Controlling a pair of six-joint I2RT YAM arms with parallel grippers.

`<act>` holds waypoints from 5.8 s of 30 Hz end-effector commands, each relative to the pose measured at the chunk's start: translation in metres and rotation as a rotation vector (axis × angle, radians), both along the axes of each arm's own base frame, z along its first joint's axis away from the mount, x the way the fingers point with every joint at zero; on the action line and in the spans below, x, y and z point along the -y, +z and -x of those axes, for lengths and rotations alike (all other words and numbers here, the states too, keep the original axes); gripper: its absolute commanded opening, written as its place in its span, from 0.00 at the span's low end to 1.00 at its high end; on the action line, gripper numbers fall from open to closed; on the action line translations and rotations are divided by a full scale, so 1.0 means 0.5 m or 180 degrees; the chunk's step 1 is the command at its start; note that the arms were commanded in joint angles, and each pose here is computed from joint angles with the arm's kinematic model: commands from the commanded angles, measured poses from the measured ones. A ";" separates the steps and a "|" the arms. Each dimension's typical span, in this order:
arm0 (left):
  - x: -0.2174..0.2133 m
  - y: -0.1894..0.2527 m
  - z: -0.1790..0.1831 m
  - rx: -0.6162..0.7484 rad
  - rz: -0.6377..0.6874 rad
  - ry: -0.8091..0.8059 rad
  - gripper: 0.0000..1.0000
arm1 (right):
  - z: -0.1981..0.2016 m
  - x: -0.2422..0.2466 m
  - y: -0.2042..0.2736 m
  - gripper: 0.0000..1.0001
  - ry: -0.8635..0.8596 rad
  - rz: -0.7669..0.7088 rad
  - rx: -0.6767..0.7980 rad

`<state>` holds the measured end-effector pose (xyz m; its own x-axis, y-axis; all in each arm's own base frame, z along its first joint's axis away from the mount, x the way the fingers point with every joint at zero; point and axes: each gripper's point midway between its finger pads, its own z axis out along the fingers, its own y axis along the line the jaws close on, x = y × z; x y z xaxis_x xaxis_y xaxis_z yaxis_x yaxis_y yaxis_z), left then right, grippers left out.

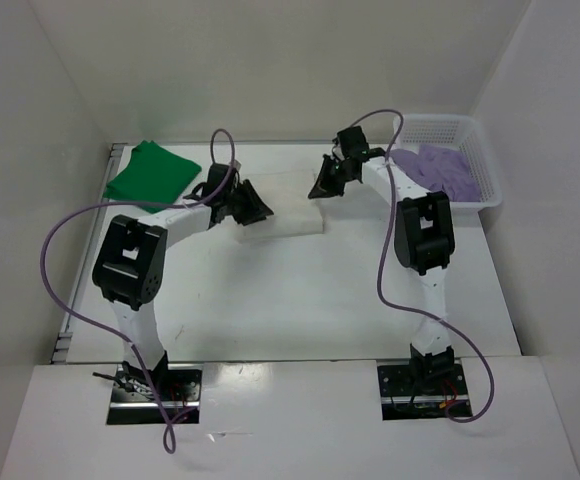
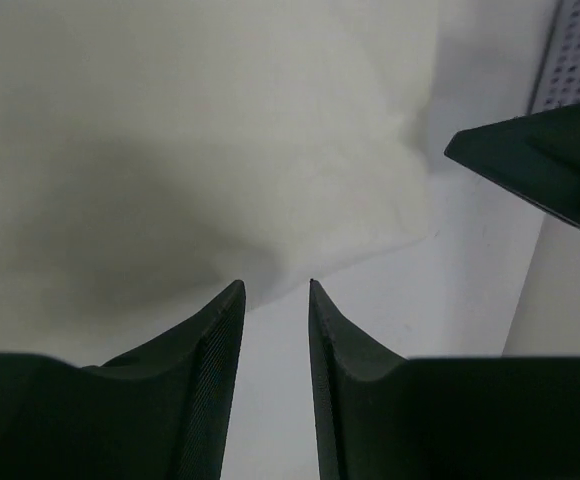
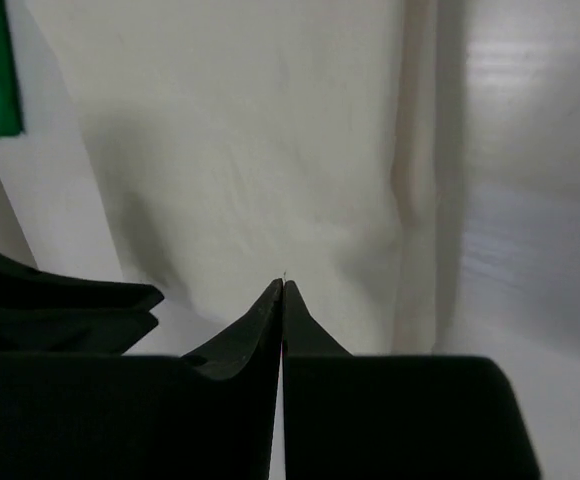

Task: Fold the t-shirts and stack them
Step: Fold the long partially folded tshirt into a neat square, then put the neatly folded tshirt into the corner of the board with the left arm, then grab crumpled tshirt from bin with the right arm

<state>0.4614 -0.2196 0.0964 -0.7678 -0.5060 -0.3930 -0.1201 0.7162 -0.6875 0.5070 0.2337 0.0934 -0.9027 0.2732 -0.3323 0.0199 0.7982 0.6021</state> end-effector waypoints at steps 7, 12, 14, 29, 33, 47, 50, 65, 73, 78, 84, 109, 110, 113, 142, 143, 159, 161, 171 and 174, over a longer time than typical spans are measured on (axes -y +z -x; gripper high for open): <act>-0.053 -0.169 0.125 -0.0568 -0.0093 0.0021 0.39 | 0.119 -0.031 -0.108 0.00 0.0156 0.0065 -0.0140; -0.046 -0.164 0.204 -0.0730 0.0093 -0.0023 0.42 | 0.161 -0.010 -0.136 0.00 0.0120 0.0167 -0.0288; -0.045 -0.130 0.229 -0.0636 0.0116 -0.0062 0.43 | 0.168 0.001 -0.114 0.00 0.0075 0.0216 -0.0232; -0.170 -0.052 0.048 -0.0174 -0.0261 0.0266 0.82 | 0.236 0.016 0.085 0.51 0.0498 0.0156 0.0336; -0.164 -0.086 -0.020 -0.0062 -0.0348 0.0170 0.82 | 0.269 0.024 0.126 0.51 0.0514 0.0097 0.0458; 0.036 -0.142 -0.109 0.0043 -0.0014 -0.0604 0.09 | 0.321 0.058 0.182 0.52 0.0255 -0.0157 0.0550; 0.056 -0.057 -0.136 0.0236 0.0094 -0.0570 0.01 | 0.321 0.075 0.183 0.52 0.0135 -0.0157 0.0534; -0.463 0.356 -0.246 0.1349 0.0181 0.0977 0.06 | 0.334 0.098 0.161 0.52 0.0194 -0.0251 0.0398; -0.650 0.083 -0.026 0.0456 0.0315 0.2137 1.00 | 0.350 0.085 0.134 0.52 0.0339 -0.0374 0.0296; -0.616 0.102 0.094 0.0460 0.0247 0.2311 1.00 | 0.345 0.093 0.123 0.40 0.0297 -0.0286 0.0324; -0.529 0.156 0.179 0.0544 -0.0068 0.1812 1.00 | 0.352 0.058 0.093 0.08 0.0206 -0.0307 0.0126; 0.015 0.085 0.360 -0.0101 0.0968 -0.1162 1.00 | 0.183 0.048 0.223 0.00 -0.0539 0.0604 0.0722; 0.014 0.088 0.359 -0.0087 0.0940 -0.1185 1.00 | 0.148 0.109 0.244 0.00 -0.0748 0.0757 0.0843; 0.010 0.085 0.356 -0.0052 0.0846 -0.1210 0.74 | 0.045 0.290 0.311 0.06 -0.1199 0.0772 0.1034; -0.021 0.075 0.333 0.0042 0.0485 -0.1008 0.79 | -0.155 0.638 0.016 0.64 -0.2373 0.0729 0.0224; -0.021 0.075 0.333 0.0042 0.0485 -0.1008 0.79 | -0.160 0.634 0.020 0.52 -0.2399 0.0660 0.0241; -0.013 0.123 0.286 0.0190 0.0531 -0.0887 0.79 | -0.034 0.587 0.512 0.00 -0.2411 0.0507 0.1973; -0.007 0.144 0.271 0.0284 0.0579 -0.0904 0.79 | -0.005 0.573 0.572 0.00 -0.2378 0.0482 0.2174; -0.085 0.172 0.200 0.0308 0.0626 -0.0369 0.79 | 0.243 0.275 0.985 0.00 -0.0851 -0.0695 0.3581; -0.140 0.182 0.181 0.0358 0.0617 -0.0074 0.79 | 0.350 0.162 1.069 0.00 -0.0099 -0.1339 0.3728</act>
